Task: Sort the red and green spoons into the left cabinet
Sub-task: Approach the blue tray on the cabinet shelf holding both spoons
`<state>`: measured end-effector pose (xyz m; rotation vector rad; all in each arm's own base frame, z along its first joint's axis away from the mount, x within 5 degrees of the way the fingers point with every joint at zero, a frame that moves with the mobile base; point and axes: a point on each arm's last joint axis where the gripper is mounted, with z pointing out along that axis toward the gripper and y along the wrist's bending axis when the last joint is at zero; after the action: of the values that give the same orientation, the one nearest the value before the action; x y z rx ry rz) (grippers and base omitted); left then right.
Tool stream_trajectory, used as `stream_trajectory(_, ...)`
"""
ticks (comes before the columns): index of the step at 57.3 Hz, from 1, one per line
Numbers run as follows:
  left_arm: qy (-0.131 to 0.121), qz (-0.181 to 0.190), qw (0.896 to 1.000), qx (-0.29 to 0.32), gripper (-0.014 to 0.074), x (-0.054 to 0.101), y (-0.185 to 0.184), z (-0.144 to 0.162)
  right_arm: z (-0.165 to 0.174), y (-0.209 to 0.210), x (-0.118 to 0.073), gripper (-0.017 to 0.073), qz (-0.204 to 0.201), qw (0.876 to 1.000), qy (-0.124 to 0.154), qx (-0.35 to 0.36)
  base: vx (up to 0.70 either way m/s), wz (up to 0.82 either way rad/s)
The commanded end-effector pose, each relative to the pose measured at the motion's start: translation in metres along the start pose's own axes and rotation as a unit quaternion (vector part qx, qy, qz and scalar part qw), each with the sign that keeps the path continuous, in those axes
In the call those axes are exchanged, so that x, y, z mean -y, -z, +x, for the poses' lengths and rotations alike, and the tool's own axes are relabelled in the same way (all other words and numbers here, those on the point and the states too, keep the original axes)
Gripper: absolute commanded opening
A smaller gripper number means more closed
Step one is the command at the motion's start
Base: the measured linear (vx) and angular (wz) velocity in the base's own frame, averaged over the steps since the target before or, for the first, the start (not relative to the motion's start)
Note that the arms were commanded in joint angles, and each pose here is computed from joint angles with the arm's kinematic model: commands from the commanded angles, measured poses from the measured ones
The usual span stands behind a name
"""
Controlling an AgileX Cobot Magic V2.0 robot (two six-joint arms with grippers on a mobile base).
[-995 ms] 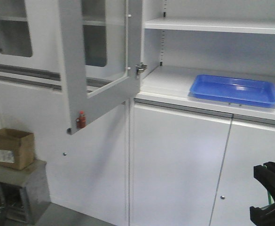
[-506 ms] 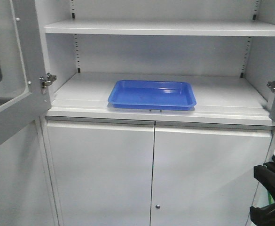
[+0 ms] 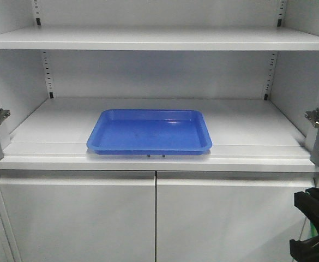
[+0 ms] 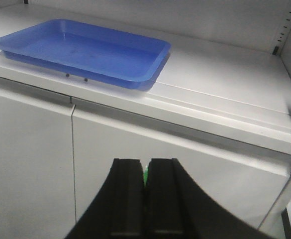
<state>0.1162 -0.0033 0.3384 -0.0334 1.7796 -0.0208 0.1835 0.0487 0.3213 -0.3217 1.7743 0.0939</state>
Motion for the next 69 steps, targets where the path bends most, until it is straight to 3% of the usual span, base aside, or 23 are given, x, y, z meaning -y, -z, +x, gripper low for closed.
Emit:
stream_trajectory(1,0.004,0.018,0.999,0.047,0.0065,0.0033,0.0036,-0.0153,-0.0169,0.0038,-0.0006,-0.0006,-0.009,0.999,0.002,0.05,0.37,-0.01)
stream_trajectory(69,0.004,0.018,0.999,0.047,0.0065,0.0033,0.0036,-0.0153,-0.0169,0.0038,-0.0006,-0.0006,-0.009,0.999,0.002,0.05,0.31,-0.04)
